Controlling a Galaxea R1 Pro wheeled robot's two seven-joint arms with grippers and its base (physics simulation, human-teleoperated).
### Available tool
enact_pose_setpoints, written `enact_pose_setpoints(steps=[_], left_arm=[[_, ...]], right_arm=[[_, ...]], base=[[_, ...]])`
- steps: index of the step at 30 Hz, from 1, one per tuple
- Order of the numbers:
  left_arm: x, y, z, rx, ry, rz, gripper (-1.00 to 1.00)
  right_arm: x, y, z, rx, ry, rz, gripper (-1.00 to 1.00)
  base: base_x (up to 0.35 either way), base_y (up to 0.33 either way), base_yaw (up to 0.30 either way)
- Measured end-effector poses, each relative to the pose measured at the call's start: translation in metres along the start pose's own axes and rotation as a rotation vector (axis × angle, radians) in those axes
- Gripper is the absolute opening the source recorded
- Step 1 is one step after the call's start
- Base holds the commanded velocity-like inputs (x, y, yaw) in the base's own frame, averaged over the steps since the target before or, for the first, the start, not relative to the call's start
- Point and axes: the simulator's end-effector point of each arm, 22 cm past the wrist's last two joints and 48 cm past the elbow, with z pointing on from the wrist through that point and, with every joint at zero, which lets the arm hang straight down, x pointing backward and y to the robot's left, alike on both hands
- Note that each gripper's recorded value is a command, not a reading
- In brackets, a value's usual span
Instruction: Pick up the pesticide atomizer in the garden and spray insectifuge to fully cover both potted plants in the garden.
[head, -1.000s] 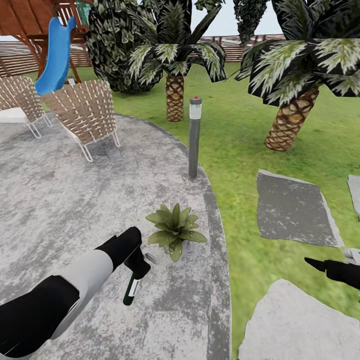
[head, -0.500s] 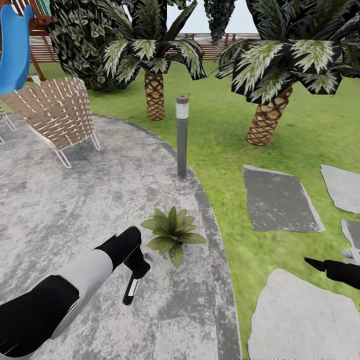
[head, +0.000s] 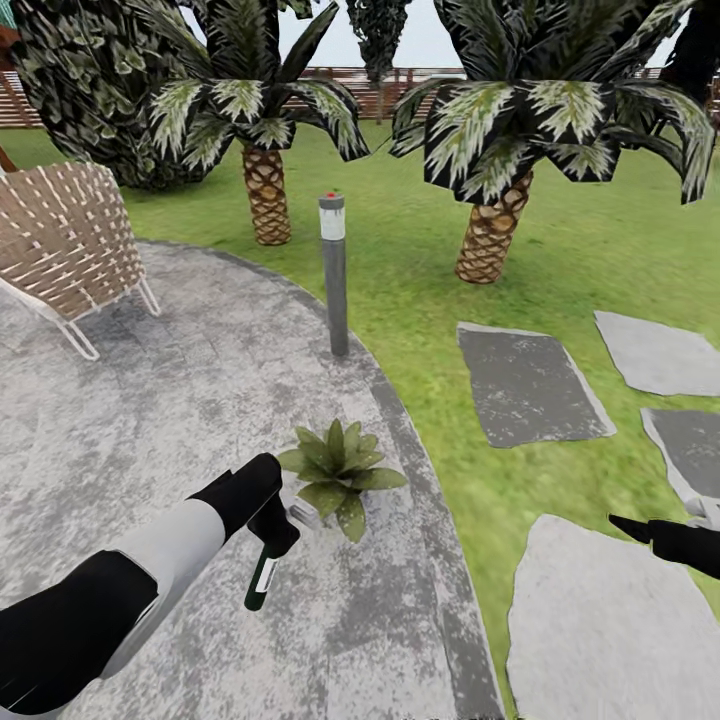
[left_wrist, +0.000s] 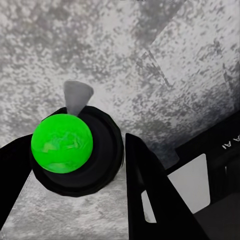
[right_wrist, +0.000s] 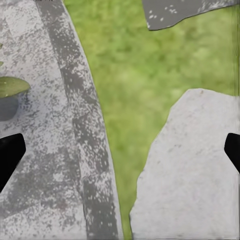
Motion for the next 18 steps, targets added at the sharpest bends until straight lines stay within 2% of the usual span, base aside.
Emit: enact_pose_setpoints(steps=[4,9,13,18], left_arm=[[0.001,0.003,0.000,-0.005,0.001,-0.003,-1.00],[0.000,0.010,-0.004,-0.016,-0.003,-0.007,-1.00],[-0.002,0.022,-0.012,-0.033,-0.012,-0.015,-1.00],[0.002,0.039,-0.018,-0.050,-0.014,-0.034,-1.00]], right_arm=[[0.000,0.000,0.000,0.002,0.000,0.000,1.00],[-0.001,-0.001,0.000,0.005,-0.003,-0.007,1.00],[-0.005,-0.001,0.000,0.004,-0.022,-0.037,1.00],[-0.006,0.001,0.000,-0.002,-0.026,-0.045,1.00]], base=[[0.001,0.036,-0.140],[0.000,0.005,-0.020],[0.000,0.001,-0.003],[-0.013,0.040,0.000]])
